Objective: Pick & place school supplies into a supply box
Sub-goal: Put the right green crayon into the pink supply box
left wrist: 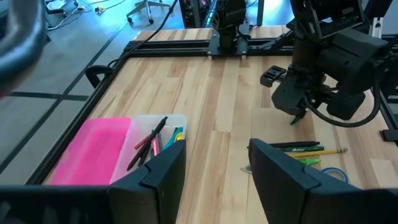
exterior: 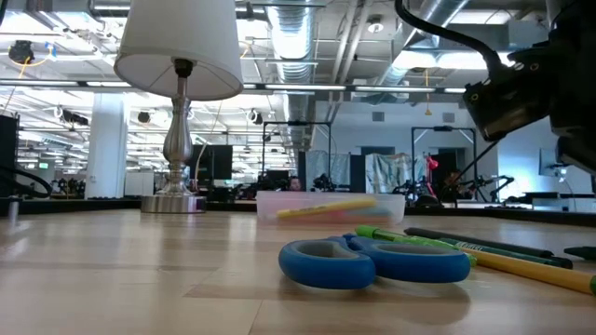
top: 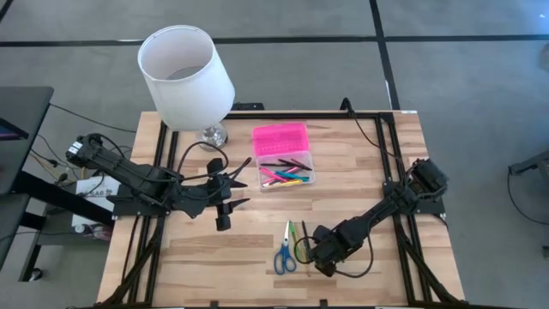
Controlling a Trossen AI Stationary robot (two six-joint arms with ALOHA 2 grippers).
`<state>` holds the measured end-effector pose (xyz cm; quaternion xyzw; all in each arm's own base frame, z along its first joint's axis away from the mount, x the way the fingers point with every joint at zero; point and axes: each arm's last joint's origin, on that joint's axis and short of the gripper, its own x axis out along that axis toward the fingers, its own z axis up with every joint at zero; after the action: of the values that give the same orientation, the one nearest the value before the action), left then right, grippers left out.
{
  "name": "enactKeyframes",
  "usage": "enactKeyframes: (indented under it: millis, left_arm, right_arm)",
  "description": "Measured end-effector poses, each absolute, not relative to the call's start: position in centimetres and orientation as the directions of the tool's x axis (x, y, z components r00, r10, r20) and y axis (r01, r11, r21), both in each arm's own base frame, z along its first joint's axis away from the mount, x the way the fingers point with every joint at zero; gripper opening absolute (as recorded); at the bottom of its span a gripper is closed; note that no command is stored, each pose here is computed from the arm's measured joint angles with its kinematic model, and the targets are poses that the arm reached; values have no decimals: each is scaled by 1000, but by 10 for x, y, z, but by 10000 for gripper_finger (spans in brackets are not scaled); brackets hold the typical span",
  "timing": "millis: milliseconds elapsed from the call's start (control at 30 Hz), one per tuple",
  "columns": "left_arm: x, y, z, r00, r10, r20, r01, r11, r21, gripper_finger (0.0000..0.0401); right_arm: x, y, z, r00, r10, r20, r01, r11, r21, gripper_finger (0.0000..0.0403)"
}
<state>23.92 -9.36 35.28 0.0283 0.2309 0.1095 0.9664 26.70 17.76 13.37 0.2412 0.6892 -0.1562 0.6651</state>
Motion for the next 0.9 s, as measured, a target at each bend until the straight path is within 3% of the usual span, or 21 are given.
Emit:
enactKeyframes:
  millis: [400, 900]
  left_arm:
    - [240, -94, 354, 874, 223, -432, -223, 973, 52, 171]
    - [240, -94, 354, 875, 223, -430, -222, 974, 53, 171]
  right_arm:
    - [267, 140, 163, 15, 51, -999, 462, 885, 52, 7]
    - [308, -3, 211, 367, -44, -929, 388, 915, 110, 6]
